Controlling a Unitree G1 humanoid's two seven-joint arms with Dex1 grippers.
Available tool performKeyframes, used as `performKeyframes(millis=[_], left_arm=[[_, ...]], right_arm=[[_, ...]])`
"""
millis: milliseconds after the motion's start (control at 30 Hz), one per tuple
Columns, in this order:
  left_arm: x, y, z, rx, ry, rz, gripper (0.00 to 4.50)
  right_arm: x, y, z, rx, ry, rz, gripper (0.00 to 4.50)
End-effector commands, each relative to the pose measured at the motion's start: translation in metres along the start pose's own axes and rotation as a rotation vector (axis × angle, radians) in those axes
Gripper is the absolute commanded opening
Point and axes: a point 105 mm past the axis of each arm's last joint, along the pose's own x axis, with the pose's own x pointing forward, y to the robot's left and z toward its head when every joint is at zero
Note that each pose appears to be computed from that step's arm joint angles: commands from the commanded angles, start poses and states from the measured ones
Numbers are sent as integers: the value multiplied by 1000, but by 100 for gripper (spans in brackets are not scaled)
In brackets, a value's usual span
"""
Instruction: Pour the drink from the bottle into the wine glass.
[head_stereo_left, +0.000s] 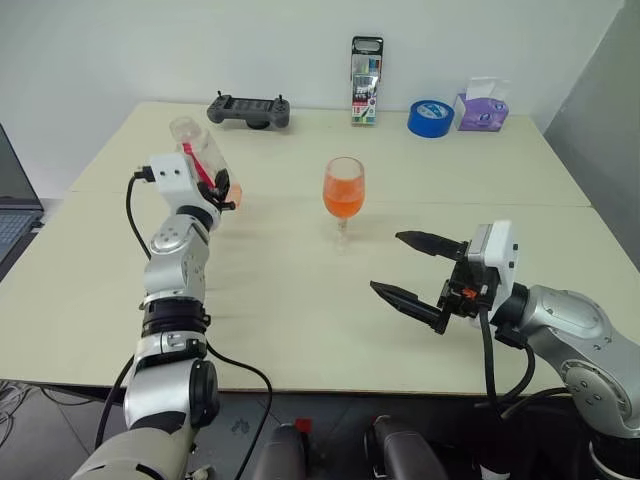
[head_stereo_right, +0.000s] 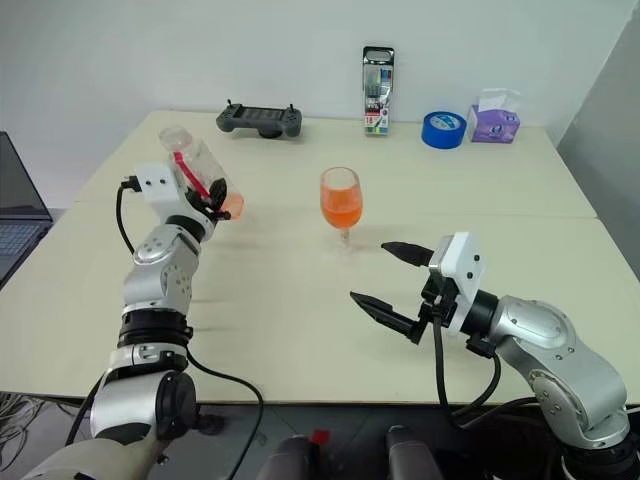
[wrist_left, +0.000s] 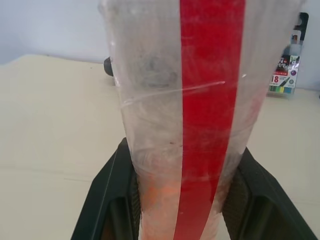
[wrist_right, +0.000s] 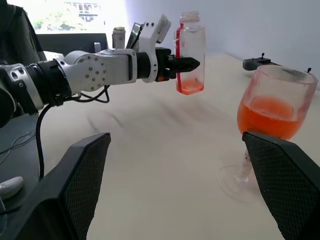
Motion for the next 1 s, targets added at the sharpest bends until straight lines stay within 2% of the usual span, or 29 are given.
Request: performKeyframes(millis=[33,267,433,600,867,900,1000], left_arm=[[-1,-1,7,28,-60,-16,167],[-4,7,-18,38,-41,-19,167],[-3,10,-33,125,5,-22,167],[-2,10,-40,132,27,-21,167],[-3,9,-43,97,42,-33,422],[-3,10,-44,97,43,-34,445],[-5,10,-45,93,50,-38,449]], right_arm=[[3,-3,10,-29,-40,-14,450],[4,-5,8,-10,-45,-36,450],[5,-3,5,-2,-48,-41,450],[5,-2,4,1,-51,-45,450],[5,-2,4,3,-47,-51,450],[5,-2,3,4,-46,-52,450],[5,-1,3,6,-44,-53,450]])
